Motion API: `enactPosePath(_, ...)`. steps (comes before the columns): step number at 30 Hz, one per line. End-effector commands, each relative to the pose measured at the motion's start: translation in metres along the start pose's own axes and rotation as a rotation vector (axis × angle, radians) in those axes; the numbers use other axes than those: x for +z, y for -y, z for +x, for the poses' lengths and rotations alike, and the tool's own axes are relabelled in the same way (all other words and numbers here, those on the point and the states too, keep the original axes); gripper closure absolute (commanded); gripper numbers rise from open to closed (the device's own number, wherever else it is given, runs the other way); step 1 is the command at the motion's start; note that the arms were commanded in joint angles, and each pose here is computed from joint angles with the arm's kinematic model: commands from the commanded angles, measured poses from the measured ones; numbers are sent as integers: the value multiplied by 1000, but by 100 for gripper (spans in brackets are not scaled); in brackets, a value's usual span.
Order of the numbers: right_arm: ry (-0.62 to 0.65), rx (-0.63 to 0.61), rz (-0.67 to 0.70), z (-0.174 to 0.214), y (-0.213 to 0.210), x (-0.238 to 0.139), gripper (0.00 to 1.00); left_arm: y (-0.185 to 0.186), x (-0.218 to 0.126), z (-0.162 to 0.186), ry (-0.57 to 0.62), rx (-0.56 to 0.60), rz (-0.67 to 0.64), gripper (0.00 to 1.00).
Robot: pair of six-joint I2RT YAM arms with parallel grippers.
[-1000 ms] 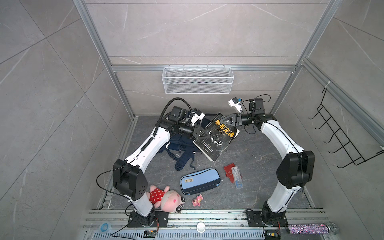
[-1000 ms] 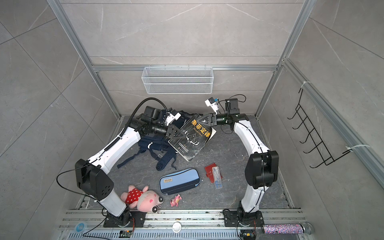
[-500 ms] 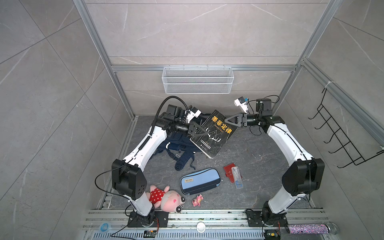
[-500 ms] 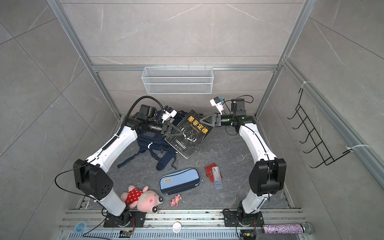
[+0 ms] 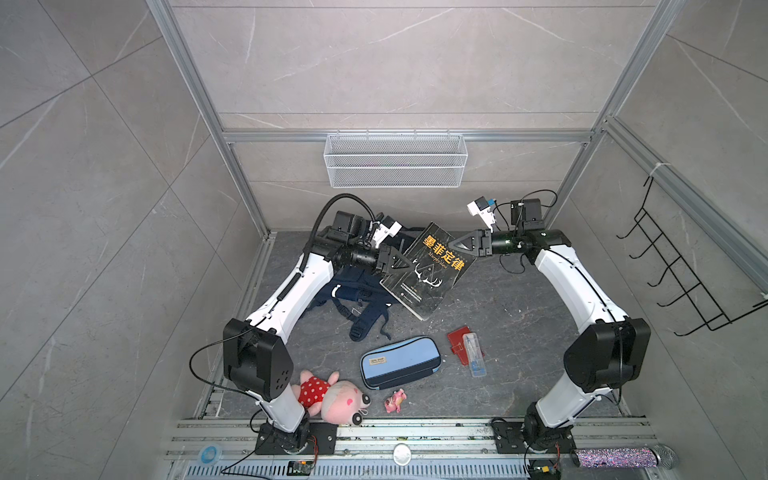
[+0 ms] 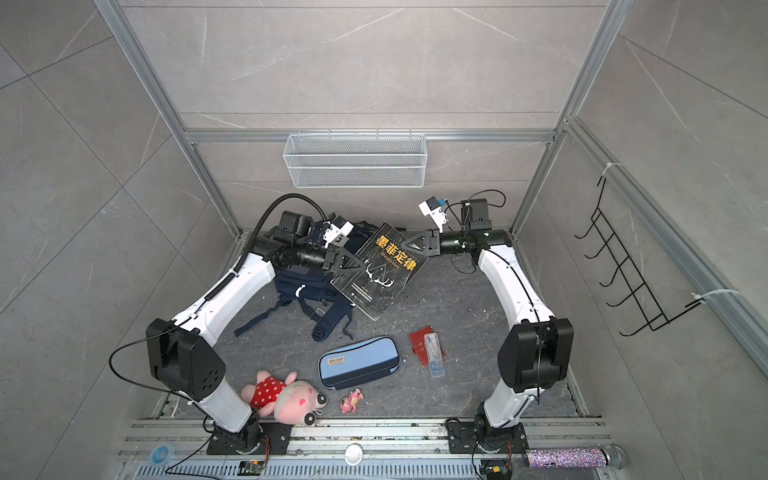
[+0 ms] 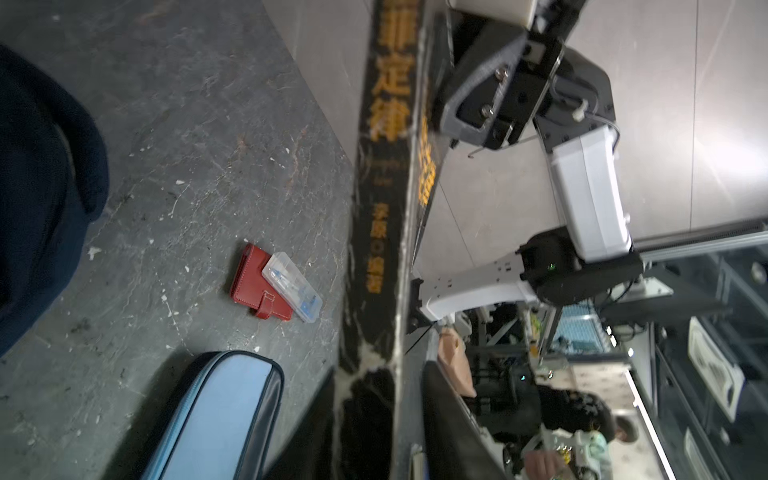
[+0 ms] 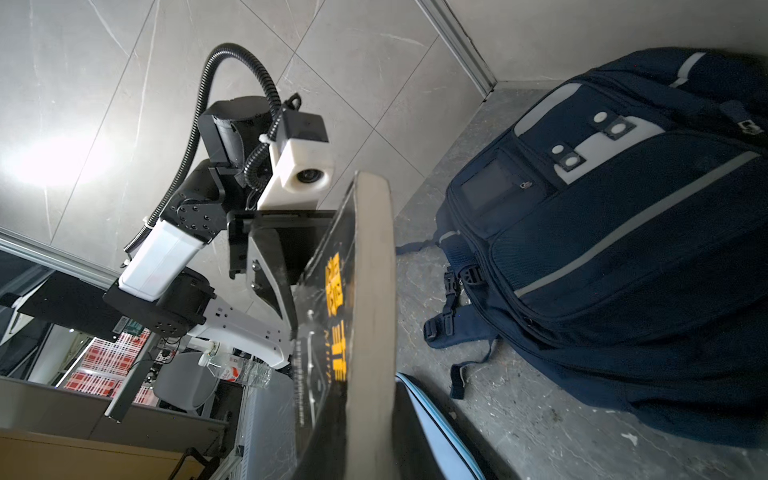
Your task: Pack the student bag
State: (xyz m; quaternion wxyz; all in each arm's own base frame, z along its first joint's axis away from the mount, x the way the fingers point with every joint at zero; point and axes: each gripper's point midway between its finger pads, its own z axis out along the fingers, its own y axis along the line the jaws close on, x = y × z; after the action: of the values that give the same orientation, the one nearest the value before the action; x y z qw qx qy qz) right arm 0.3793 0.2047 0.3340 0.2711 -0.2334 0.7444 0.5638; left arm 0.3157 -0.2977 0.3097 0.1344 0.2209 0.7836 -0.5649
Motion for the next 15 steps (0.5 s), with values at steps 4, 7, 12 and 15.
enactPosePath(4, 162, 24, 301, -29, 34, -60, 100, -82, -29, -31, 106, -84, -463, 23)
enactPosePath(7, 222, 65, 471, -34, 51, -81, 100, -106, -19, -44, 87, -62, -619, 23)
enactPosePath(12, 310, 227, 745, -28, 77, -113, 100, -153, 2, -70, 113, -105, -786, 29)
enactPosePath(15, 351, 306, 848, -21, 84, -129, 100, -173, 27, -81, 95, -50, -860, 29)
